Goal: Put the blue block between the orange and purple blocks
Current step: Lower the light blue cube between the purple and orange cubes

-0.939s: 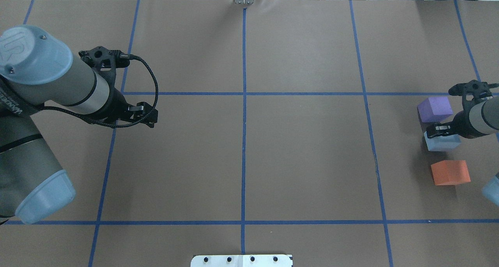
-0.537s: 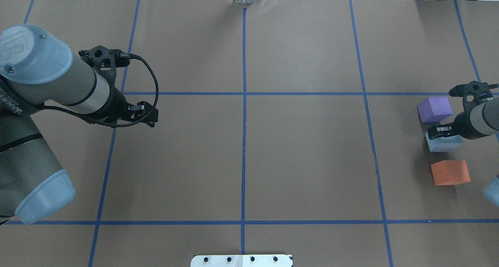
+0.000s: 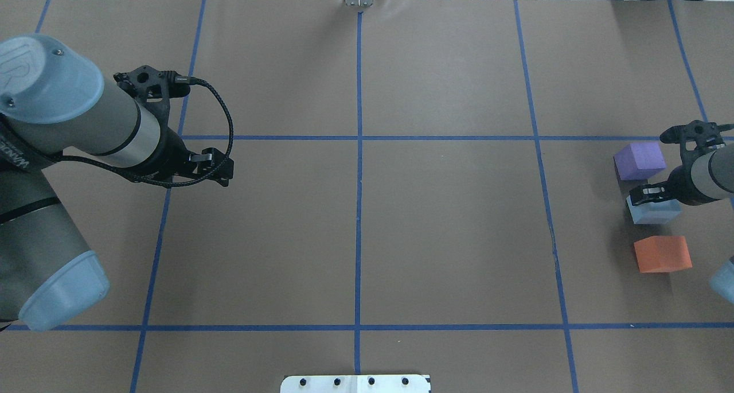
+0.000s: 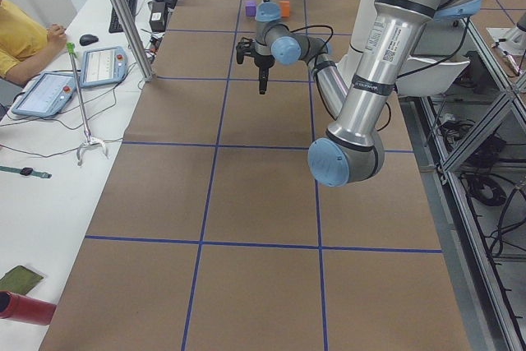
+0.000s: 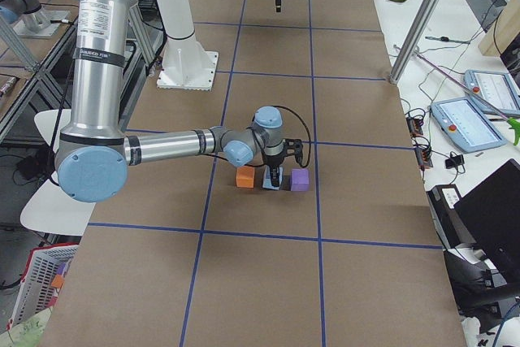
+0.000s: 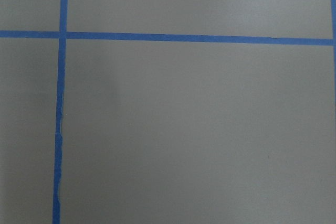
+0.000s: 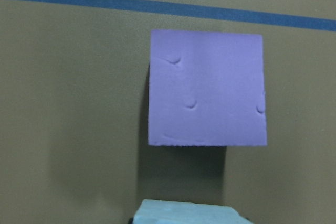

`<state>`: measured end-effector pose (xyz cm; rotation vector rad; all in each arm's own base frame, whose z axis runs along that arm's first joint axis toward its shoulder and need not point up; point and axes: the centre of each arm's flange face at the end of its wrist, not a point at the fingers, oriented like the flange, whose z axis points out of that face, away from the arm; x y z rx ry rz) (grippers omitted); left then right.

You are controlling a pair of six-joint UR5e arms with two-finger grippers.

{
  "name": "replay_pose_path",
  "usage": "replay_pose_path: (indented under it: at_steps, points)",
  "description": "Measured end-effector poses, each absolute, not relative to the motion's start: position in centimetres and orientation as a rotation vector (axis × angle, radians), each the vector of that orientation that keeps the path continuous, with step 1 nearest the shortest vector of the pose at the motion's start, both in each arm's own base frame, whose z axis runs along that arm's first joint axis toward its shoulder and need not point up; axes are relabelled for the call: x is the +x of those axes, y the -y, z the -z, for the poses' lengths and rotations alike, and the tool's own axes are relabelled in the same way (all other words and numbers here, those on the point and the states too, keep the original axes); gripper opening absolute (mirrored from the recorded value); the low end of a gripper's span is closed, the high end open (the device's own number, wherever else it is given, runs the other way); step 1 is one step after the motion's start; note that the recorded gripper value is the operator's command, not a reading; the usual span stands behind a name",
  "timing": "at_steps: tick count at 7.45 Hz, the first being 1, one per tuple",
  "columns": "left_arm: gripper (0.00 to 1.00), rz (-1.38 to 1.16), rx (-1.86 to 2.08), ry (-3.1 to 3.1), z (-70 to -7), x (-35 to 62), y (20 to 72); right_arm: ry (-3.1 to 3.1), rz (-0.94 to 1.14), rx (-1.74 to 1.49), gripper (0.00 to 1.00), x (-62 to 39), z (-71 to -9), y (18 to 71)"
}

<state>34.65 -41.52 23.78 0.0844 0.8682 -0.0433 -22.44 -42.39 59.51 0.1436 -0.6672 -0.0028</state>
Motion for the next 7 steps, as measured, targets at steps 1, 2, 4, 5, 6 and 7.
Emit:
replay_pose_path:
  at_steps: [1, 2, 4, 5, 6, 7]
  points:
    - [1.00, 0.044, 0.084, -0.868, -23.8, 34.6, 41.5, 0.666, 0.003, 0.142, 1.00, -22.5, -59.6, 42.4]
    - [1.00, 0.044, 0.084, -0.869, -23.7, 34.6, 41.5, 0.666, 0.004, 0.141, 1.00, -22.5, -59.7, 42.4]
    - [1.00, 0.044, 0.085, -0.869, -23.7, 34.6, 41.5, 0.672, 0.005, 0.145, 1.00, -22.6, -59.5, 42.5]
    - [1.00, 0.043, 0.085, -0.870, -23.7, 34.6, 41.5, 0.685, 0.007, 0.159, 1.00, -22.4, -58.9, 42.5]
    - [1.00, 0.043, 0.087, -0.872, -23.6, 34.5, 41.4, 0.703, 0.006, 0.178, 1.00, -22.0, -57.9, 42.5]
    - [1.00, 0.041, 0.093, -0.874, -23.6, 33.9, 41.2, 0.728, -0.003, 0.200, 1.00, -21.1, -56.6, 42.6]
